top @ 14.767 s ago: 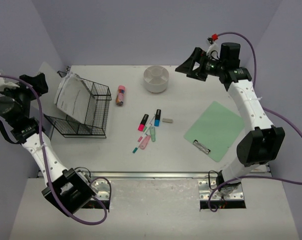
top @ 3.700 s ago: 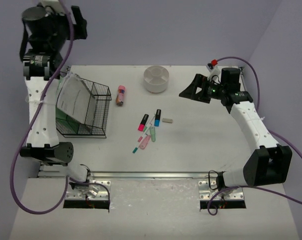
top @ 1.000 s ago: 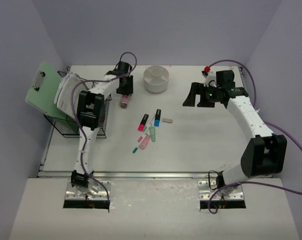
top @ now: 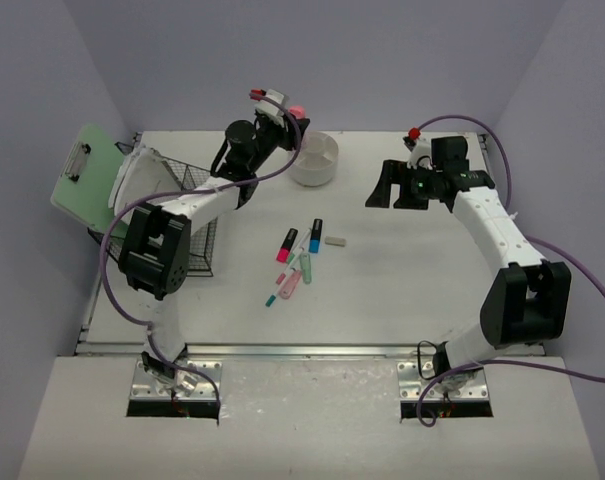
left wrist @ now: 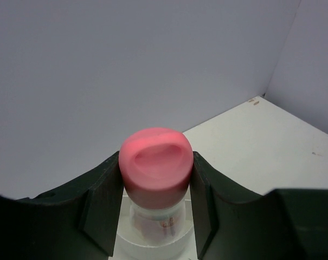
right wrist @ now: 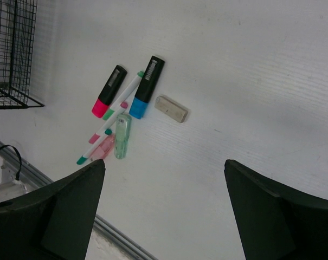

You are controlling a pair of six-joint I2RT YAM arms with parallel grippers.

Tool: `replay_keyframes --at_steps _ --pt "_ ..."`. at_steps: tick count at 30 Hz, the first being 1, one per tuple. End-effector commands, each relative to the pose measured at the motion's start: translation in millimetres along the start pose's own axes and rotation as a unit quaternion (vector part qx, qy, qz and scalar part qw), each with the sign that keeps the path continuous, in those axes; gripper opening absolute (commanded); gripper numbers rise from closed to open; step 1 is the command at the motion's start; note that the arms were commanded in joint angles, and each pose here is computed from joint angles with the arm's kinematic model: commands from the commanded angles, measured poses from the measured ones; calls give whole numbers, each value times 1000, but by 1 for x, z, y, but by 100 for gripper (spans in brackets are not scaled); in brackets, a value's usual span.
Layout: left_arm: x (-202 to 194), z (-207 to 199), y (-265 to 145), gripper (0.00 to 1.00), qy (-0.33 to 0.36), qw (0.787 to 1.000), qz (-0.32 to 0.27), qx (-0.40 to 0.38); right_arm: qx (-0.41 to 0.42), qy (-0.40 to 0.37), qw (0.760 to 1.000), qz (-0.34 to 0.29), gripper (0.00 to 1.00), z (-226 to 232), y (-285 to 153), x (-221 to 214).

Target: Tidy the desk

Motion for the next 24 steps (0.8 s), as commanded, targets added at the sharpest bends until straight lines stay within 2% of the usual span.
replay_keyframes --at_steps 1,9,24 --pt "55 -15 28 0 41 993 -107 -25 -10 -29 999 -43 91 -2 -5 22" --pt "21 -13 50 0 39 995 -92 -29 -6 -22 999 -29 91 -6 4 14" --pt "-20 0 85 0 31 996 -81 -34 9 -10 1000 -21 92 -6 13 7"
Point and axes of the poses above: each gripper's point midway between its finger pads, its own y axis out along the fingers, its own z axis along the line the jaws close on, x = y × z, the point moved 2 cm from there along -y, back along the fingers, and after that the axes turned 9 degrees about -y, right-handed, at the moved point
